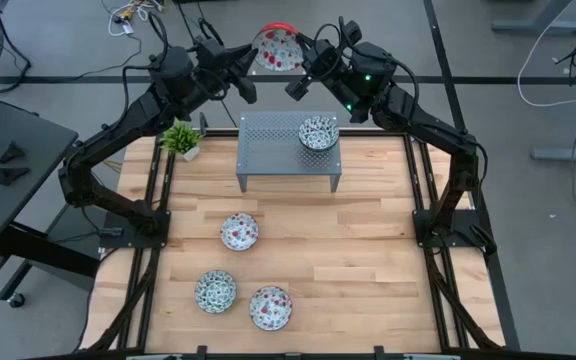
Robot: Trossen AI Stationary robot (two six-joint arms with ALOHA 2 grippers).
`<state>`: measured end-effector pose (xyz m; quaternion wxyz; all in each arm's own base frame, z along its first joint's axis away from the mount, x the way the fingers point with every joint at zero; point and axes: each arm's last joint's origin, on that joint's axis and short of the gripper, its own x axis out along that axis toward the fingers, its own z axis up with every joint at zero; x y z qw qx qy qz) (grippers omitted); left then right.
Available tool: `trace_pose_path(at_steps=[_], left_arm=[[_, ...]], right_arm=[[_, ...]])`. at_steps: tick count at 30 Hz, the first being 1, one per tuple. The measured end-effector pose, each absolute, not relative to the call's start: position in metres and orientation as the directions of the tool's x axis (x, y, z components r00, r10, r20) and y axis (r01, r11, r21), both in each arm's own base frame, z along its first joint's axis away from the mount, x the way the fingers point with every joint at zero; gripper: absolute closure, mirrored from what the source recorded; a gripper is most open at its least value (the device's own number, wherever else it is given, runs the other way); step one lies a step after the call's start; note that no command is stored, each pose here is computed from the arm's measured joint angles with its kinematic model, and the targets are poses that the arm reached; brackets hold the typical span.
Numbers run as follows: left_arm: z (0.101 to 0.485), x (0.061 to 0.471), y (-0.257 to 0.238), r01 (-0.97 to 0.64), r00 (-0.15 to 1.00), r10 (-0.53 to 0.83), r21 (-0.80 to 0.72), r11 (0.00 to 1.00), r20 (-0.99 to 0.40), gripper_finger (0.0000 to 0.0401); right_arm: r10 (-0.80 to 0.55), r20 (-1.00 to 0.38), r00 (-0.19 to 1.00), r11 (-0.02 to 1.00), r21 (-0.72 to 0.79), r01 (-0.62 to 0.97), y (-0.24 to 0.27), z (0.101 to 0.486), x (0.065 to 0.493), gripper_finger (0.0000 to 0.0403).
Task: Pick & Place Mini bowls
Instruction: Put the right red and white patterned bowl on the shelf
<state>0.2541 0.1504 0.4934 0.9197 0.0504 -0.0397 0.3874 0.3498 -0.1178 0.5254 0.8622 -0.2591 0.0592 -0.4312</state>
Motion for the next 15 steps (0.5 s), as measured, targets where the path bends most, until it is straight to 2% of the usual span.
trace_pose_path(at_steps=[5, 15], left_arm=[[0.4931, 0.2542, 0.1504, -0.717, 0.696, 0.709, 0.061, 0.694, 0.110, 0.0388], [0.4926, 0.2539, 0.1504, -0.721, 0.693, 0.714, 0.099, 0.686, 0.104, 0.0395]], right_arm=[[-0.775, 0.121, 0.620, 0.493, -0.498, 0.713, -0.1178, 0.5252, 0.3499, 0.0403], [-0.776, 0.119, 0.620, 0.493, -0.500, 0.712, -0.1178, 0.5250, 0.3499, 0.0403]])
